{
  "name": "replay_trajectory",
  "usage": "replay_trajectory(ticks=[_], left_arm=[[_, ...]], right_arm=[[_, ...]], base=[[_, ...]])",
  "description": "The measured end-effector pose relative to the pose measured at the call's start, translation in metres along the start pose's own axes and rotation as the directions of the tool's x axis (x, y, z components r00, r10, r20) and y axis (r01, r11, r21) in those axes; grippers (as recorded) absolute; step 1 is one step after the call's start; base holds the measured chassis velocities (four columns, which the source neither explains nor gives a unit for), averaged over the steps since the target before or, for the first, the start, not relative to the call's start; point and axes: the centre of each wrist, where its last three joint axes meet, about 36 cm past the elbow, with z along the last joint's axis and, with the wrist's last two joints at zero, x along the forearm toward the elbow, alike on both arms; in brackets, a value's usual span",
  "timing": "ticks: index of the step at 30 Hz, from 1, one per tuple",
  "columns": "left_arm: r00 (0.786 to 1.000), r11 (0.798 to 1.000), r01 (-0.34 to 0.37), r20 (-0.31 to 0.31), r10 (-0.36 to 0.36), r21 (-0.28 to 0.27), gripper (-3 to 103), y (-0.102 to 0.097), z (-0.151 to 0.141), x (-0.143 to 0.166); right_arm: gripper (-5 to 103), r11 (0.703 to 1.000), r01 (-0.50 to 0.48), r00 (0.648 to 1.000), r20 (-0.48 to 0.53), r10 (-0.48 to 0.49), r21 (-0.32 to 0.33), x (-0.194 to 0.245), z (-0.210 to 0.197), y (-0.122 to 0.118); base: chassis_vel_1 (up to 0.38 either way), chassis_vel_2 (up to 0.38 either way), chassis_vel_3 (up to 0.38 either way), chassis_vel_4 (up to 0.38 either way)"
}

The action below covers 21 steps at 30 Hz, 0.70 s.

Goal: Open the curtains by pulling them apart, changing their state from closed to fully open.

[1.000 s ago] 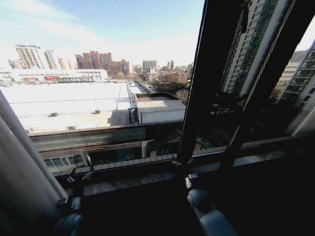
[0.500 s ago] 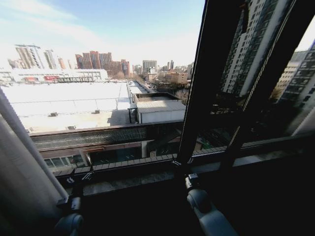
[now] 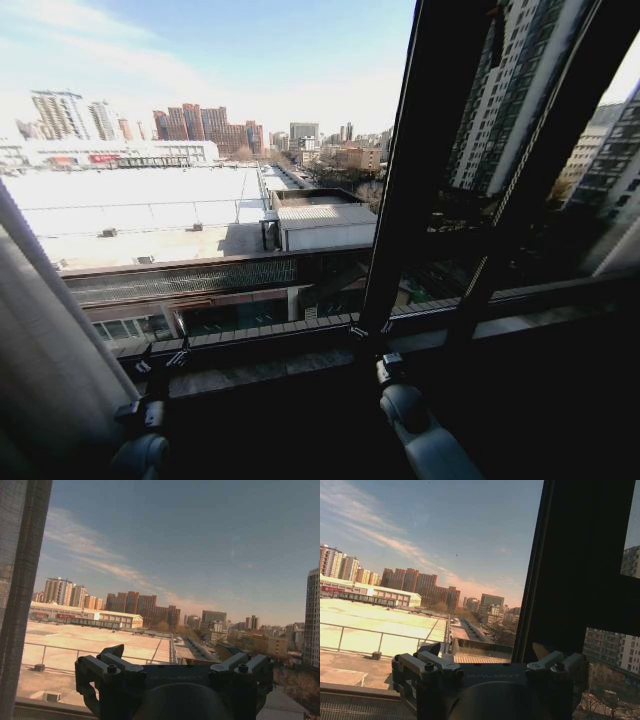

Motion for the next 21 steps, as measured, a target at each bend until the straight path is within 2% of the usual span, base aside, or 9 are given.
replay_trajectory(ticks=[10,21], left_arm=[[1.000,1.000,0.001,0.000,-0.001,0.000,100,0.0002,-0.0001,-0.0001],[1.000,1.000,0.000,0.000,0.000,0.000,100,0.0002,0.0000,-0.0001]], right_arm=[[100,1.000,0.000,1.000,0.000,0.000,0.000,0.0000,0.0000,0.0000],[100,1.000,0.000,1.000,0.000,0.000,0.000,0.0000,0.0000,0.0000]], base=[[-0.193,-0.138,0.194,0.134],[-0.351,-0.267,0.333,0.265]])
